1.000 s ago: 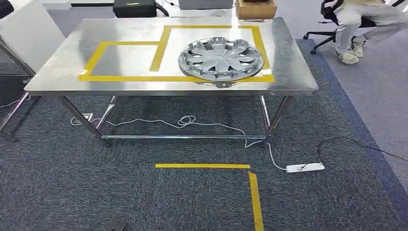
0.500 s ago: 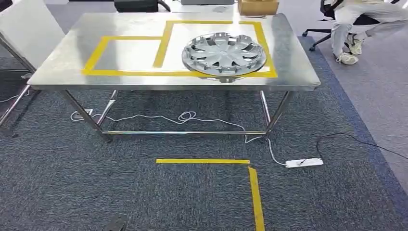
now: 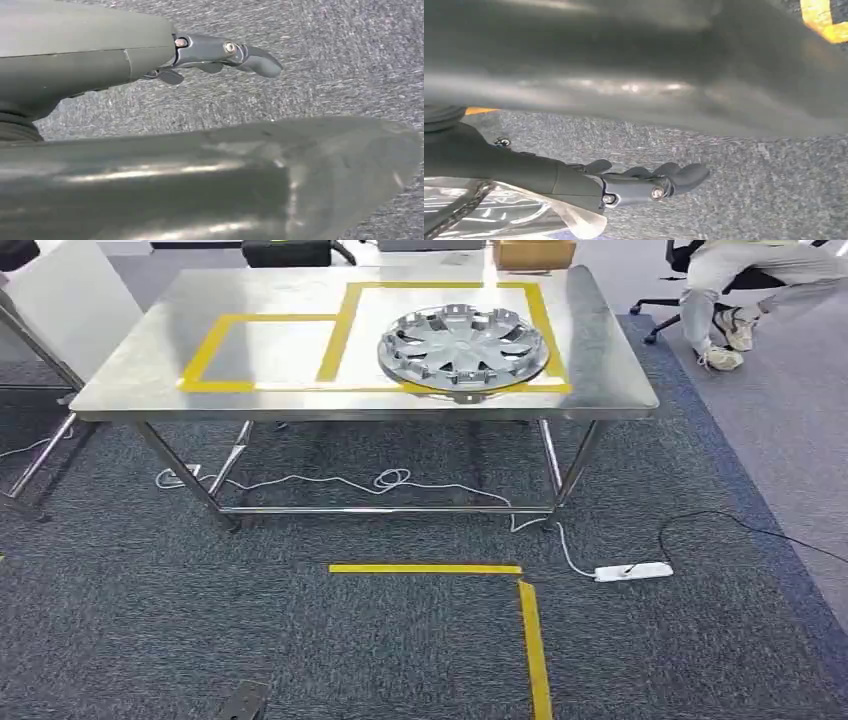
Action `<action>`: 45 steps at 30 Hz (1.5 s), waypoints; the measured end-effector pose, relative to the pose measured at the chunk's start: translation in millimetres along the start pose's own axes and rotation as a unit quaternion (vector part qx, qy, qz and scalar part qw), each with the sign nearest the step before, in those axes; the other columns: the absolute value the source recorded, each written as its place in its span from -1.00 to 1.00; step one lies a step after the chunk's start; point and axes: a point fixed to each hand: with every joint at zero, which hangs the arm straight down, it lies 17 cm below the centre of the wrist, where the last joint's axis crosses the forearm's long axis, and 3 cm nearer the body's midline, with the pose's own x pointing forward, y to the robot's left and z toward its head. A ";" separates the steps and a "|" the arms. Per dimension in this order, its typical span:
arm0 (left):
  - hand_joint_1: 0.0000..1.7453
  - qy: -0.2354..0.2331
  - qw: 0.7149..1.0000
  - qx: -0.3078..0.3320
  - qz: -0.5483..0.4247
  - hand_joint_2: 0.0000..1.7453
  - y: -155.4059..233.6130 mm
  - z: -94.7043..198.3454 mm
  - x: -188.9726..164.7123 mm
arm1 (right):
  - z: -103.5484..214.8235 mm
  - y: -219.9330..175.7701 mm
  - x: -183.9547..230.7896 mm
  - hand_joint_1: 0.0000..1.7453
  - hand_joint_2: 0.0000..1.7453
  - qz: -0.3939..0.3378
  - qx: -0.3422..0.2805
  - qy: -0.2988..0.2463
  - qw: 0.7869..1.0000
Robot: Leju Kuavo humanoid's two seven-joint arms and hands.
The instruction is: Take the parts from the cabinet and place them on the table.
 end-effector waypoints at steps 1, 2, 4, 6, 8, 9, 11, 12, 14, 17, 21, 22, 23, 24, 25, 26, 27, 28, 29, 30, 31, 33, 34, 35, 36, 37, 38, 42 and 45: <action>-1.00 0.000 1.000 0.001 0.000 -1.00 0.3 0.0 -0.3 | -0.2 0.2 1.1 -1.00 -1.00 0.000 0.000 -0.001 1.000; -1.00 0.000 1.000 0.001 0.000 -1.00 0.4 -0.1 -0.1 | -0.3 0.2 1.7 -1.00 -1.00 -0.001 0.000 -0.001 1.000; -1.00 0.000 1.000 0.001 0.000 -1.00 0.8 -0.2 -0.2 | -0.2 0.0 0.9 -1.00 -1.00 0.000 0.000 -0.001 1.000; -1.00 0.001 1.000 0.001 0.000 -1.00 0.4 0.4 -1.5 | -0.1 0.0 0.2 -1.00 -1.00 0.000 0.000 0.000 1.000; -1.00 0.001 1.000 0.001 0.000 -1.00 0.3 0.6 -1.9 | 0.0 0.2 0.1 -1.00 -1.00 0.000 0.000 0.000 1.000; -1.00 0.001 1.000 0.001 0.000 -1.00 0.5 0.4 -1.5 | 0.0 0.4 0.3 -1.00 -1.00 0.000 0.000 0.000 1.000; -1.00 0.000 1.000 0.002 0.000 -1.00 1.5 -0.6 0.0 | 0.2 1.3 1.2 -1.00 -1.00 0.000 0.001 -0.001 1.000; -1.00 -0.001 1.000 0.002 0.000 -1.00 1.8 -0.9 0.7 | 0.1 1.3 1.8 -1.00 -1.00 -0.001 0.001 -0.001 1.000; -1.00 0.000 1.000 0.002 0.000 -1.00 1.4 -0.1 -1.3 | 0.1 1.3 2.0 -1.00 -1.00 0.000 0.001 -0.001 1.000; -1.00 -0.001 1.000 0.002 0.001 -1.00 1.3 -0.6 0.9 | 0.1 0.8 0.9 -1.00 -1.00 0.000 0.001 -0.001 1.000; -1.00 0.000 1.000 0.002 0.001 -1.00 0.3 0.0 0.6 | 0.5 1.6 0.2 -1.00 -1.00 0.000 0.002 0.000 1.000; -1.00 0.000 1.000 0.002 0.001 -1.00 0.2 0.0 0.5 | 0.6 1.3 -0.9 -1.00 -1.00 0.001 0.002 0.000 1.000; -1.00 0.000 1.000 0.002 0.001 -1.00 0.2 0.0 0.5 | 0.3 0.6 -0.9 -1.00 -1.00 0.001 0.001 0.001 1.000; -1.00 0.000 1.000 0.001 0.001 -1.00 -0.2 0.1 0.6 | -0.2 -0.2 -0.1 -1.00 -1.00 0.001 0.001 0.000 1.000; -1.00 -0.001 1.000 0.001 0.001 -1.00 -0.2 0.1 1.0 | -0.4 -0.1 1.3 -1.00 -1.00 0.001 0.001 -0.001 1.000; -1.00 -0.001 1.000 0.002 0.001 -1.00 -0.1 -0.1 1.3 | -1.0 0.1 4.2 -1.00 -1.00 0.000 0.001 -0.003 1.000; -1.00 -0.002 1.000 0.002 0.002 -1.00 0.3 -0.6 2.1 | -1.1 0.2 5.2 -1.00 -1.00 0.000 0.001 -0.005 1.000; -1.00 -0.002 1.000 0.002 0.002 -1.00 0.6 -1.1 3.2 | -0.9 0.2 4.4 -1.00 -1.00 0.001 0.001 -0.004 1.000; -1.00 -0.002 1.000 0.002 0.002 -1.00 0.6 -1.1 3.3 | -0.7 0.1 3.0 -1.00 -1.00 0.001 0.001 -0.004 1.000; -1.00 -0.002 1.000 0.002 0.002 -1.00 0.4 -0.9 3.2 | -0.6 0.2 2.7 -1.00 -1.00 0.001 0.001 -0.003 1.000; -1.00 -0.002 1.000 0.002 0.001 -1.00 1.4 -1.0 2.0 | -0.6 0.3 3.3 -1.00 -1.00 0.001 0.001 -0.004 1.000; -1.00 -0.002 1.000 0.002 0.001 -1.00 1.1 -0.9 1.8 | -1.0 0.0 4.2 -1.00 -1.00 0.001 0.001 -0.004 1.000; -1.00 -0.002 1.000 0.002 0.001 -1.00 1.1 -0.9 1.8 | -0.9 0.0 3.8 -1.00 -1.00 0.001 0.001 -0.004 1.000; -1.00 -0.001 1.000 0.002 0.000 -1.00 1.2 -0.8 1.4 | -0.8 0.0 3.4 -1.00 -1.00 0.001 0.001 -0.004 1.000; -1.00 -0.001 1.000 0.002 0.000 -1.00 1.1 -0.6 0.8 | -0.6 -0.1 2.2 -1.00 -1.00 0.001 0.001 -0.002 1.000; -1.00 -0.001 1.000 0.002 0.000 -1.00 1.0 -0.3 0.3 | -0.5 -0.1 1.7 -1.00 -1.00 0.001 0.001 -0.002 1.000; -1.00 0.000 1.000 0.002 0.000 -1.00 0.9 -0.2 0.1 | -0.4 0.1 1.2 -1.00 -1.00 0.001 0.001 -0.001 1.000; -1.00 -0.002 1.000 0.003 0.000 -1.00 2.3 -1.3 1.4 | -0.5 0.8 2.8 -1.00 -1.00 0.001 0.002 -0.002 1.000; -1.00 0.000 1.000 0.003 -0.001 -1.00 2.0 -0.5 -0.4 | -0.5 0.6 2.6 -1.00 -1.00 -0.001 0.001 -0.001 1.000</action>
